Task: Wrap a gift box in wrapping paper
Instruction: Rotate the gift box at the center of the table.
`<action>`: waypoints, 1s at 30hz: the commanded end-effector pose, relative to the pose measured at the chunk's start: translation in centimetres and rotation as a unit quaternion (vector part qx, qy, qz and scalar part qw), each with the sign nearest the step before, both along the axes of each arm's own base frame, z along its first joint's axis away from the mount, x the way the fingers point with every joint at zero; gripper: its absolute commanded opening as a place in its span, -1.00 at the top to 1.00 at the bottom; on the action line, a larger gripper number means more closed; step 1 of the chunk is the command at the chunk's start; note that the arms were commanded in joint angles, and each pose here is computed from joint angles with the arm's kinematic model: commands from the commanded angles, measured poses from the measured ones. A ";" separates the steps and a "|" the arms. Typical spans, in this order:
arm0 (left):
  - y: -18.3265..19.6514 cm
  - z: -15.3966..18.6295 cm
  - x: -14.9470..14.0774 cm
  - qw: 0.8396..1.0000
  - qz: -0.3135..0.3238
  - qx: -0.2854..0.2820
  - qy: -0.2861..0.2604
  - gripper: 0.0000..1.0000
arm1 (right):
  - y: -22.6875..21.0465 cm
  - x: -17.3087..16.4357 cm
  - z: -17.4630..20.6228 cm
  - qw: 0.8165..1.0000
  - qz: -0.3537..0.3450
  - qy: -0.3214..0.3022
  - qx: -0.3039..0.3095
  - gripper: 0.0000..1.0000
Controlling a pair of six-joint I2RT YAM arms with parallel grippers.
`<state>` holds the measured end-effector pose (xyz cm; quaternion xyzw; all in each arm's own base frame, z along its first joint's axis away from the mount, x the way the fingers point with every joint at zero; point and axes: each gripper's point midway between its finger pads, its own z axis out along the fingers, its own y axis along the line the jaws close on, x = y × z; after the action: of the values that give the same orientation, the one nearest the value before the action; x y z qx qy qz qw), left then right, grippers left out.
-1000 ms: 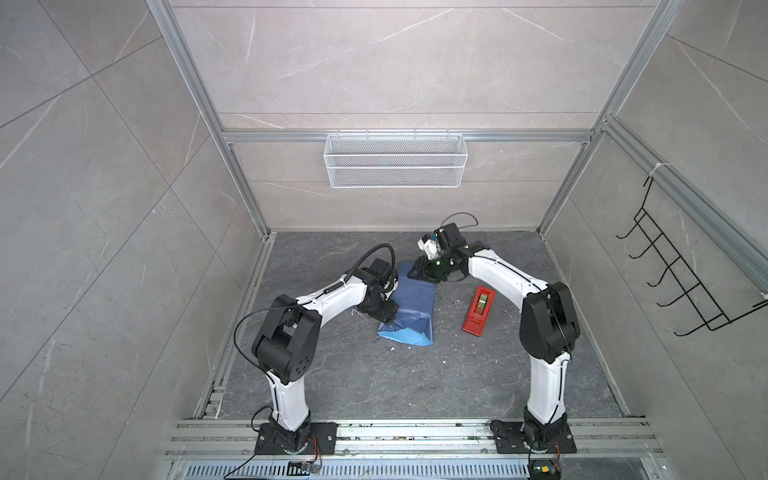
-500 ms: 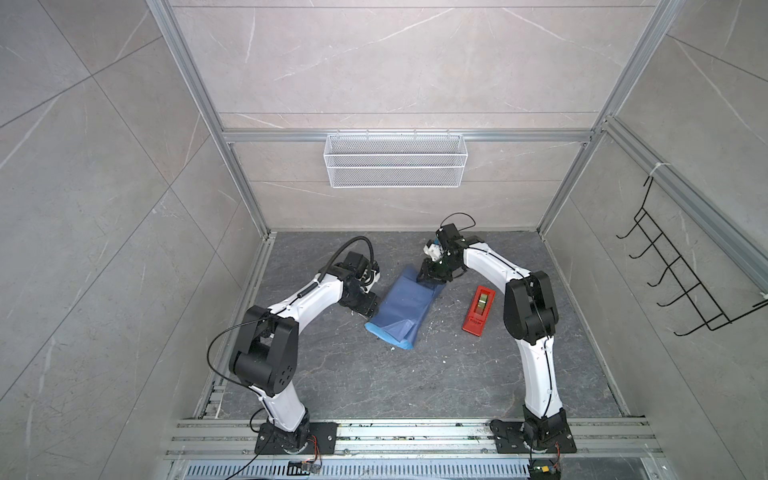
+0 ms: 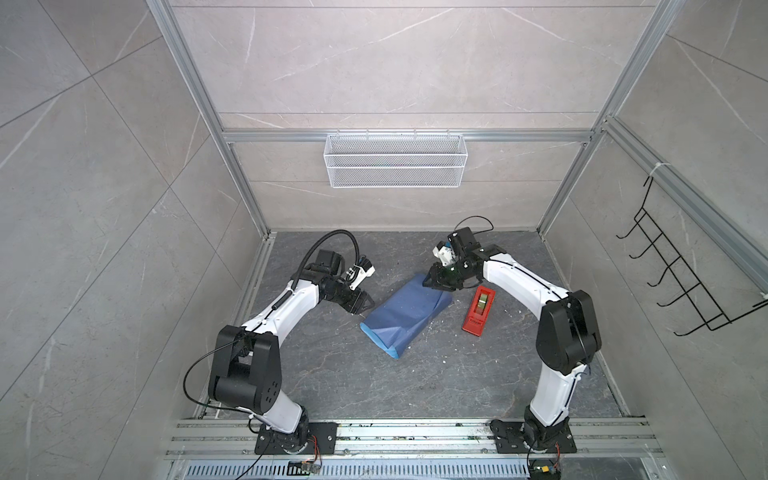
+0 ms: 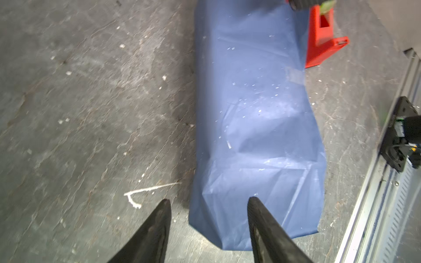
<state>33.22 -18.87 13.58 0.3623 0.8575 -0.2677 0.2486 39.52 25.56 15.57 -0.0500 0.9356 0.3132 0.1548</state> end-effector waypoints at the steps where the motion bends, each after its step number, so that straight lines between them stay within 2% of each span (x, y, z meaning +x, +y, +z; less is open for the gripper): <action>1: -0.5 -0.1 0.0 0.999 -0.028 -0.026 -0.020 -0.19 | 3.9 -0.5 2.4 0.995 0.012 -0.021 0.092 0.37; 4: 0.3 -1.3 0.8 0.999 -0.008 -0.009 -0.039 -0.22 | 6.8 -0.5 1.5 0.988 0.025 -0.010 0.152 0.59; 8: 0.8 -2.9 1.7 0.999 0.027 0.002 -0.023 -0.27 | 7.3 0.0 -2.3 0.987 0.003 0.018 0.162 0.80; 11: 0.6 -3.6 1.5 0.999 0.026 -0.005 -0.018 -0.28 | 6.7 -0.7 -5.4 0.988 -0.009 0.034 0.147 0.82; 17: 1.3 -5.0 1.9 0.999 0.038 0.027 -0.009 -0.34 | 4.4 -2.4 -11.8 0.990 -0.027 0.089 0.109 0.85; 22: 0.9 -5.7 -0.5 1.000 -0.005 0.017 -0.009 -0.34 | 3.8 -3.0 -13.0 0.990 -0.027 0.095 0.104 0.85; 27: 2.9 -7.8 0.2 0.995 0.007 0.092 -0.027 -0.30 | 3.8 -3.1 -12.5 0.991 -0.018 0.089 0.102 0.85; 30: 3.7 -9.1 0.7 0.992 0.015 0.128 -0.009 -0.26 | 3.6 -3.2 -12.9 0.991 -0.022 0.093 0.095 0.85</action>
<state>32.95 -16.03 5.09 0.3659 0.8841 -0.1898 0.2202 38.07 31.57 8.90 -0.0297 0.8708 0.4726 0.1318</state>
